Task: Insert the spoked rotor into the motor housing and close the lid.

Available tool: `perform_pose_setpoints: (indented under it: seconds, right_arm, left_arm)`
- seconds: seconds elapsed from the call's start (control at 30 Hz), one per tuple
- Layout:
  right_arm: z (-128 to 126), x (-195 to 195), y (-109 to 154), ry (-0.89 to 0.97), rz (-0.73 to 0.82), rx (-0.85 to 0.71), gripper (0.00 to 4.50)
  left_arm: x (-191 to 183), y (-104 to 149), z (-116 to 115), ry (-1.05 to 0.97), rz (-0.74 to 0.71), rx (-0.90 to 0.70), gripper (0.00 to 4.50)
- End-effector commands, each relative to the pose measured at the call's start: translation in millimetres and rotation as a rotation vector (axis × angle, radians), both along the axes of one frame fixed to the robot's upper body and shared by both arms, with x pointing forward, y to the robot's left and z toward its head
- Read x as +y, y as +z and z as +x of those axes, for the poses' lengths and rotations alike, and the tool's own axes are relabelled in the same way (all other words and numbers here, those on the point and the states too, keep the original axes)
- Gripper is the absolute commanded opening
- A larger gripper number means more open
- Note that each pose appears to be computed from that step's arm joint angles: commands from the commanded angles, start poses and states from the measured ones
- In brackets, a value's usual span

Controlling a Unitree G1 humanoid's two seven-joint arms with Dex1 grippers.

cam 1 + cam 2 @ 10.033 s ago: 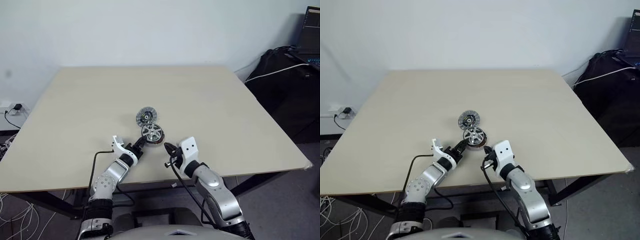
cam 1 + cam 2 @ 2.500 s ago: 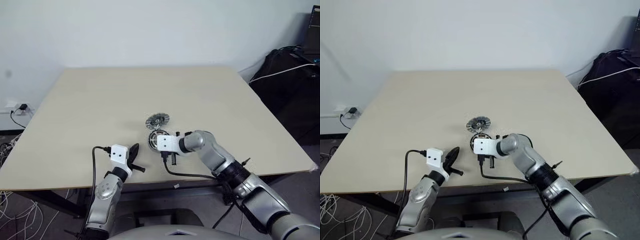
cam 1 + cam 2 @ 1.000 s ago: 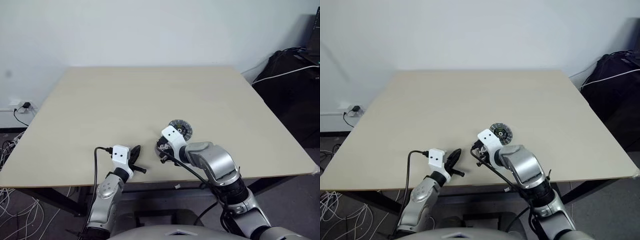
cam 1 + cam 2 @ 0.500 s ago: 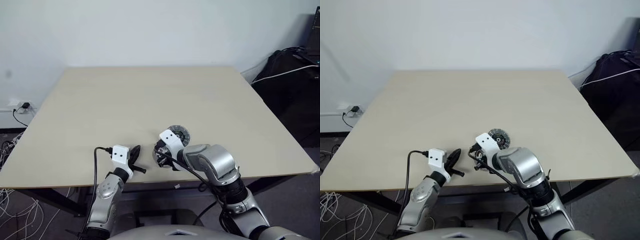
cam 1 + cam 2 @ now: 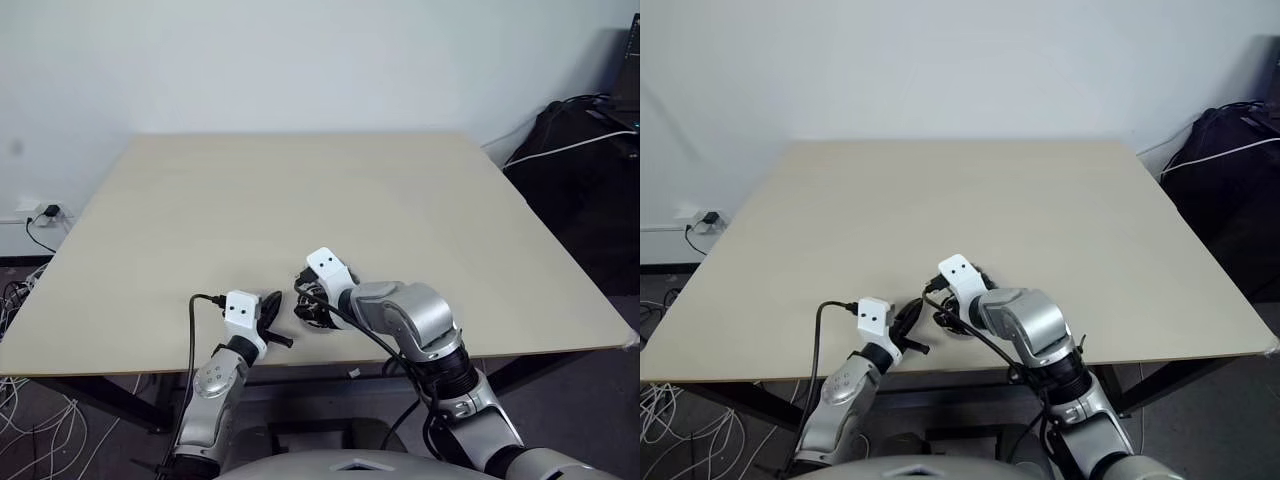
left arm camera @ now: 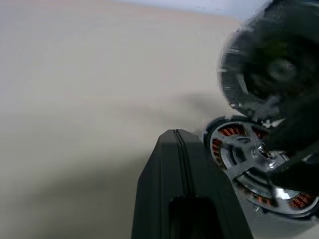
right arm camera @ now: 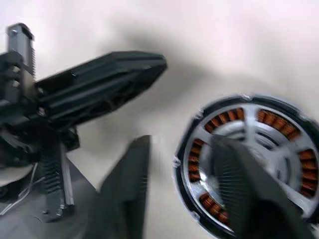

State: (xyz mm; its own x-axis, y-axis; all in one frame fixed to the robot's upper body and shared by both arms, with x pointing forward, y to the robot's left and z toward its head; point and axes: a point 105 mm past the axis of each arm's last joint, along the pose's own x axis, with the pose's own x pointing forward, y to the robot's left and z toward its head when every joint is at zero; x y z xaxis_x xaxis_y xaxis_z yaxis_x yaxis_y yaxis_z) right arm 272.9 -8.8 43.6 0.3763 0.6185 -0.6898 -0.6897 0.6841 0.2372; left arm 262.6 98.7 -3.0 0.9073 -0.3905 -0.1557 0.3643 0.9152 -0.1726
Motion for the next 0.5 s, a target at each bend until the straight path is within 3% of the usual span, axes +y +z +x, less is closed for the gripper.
perform_pose_setpoints:
  seconds: [0.03, 0.23, 0.4, 0.5]
  right_arm:
    - [2, 8, 19, 0.036, 0.066, -0.057, 2.86]
    - [-9, 11, 39, 0.182, 0.107, -0.158, 2.86]
    - [-20, 4, 43, 0.373, 0.035, -0.322, 2.86]
    - [-26, -9, 33, 0.553, -0.092, -0.434, 2.86]
  left_arm:
    - [-2, 10, 4, -0.001, -0.016, -0.033, 0.00]
    - [-3, 9, 4, -0.005, -0.021, -0.027, 0.00]
    - [-3, 9, 4, -0.005, -0.024, -0.024, 0.00]
    - [-4, 8, 4, -0.007, -0.029, -0.020, 0.00]
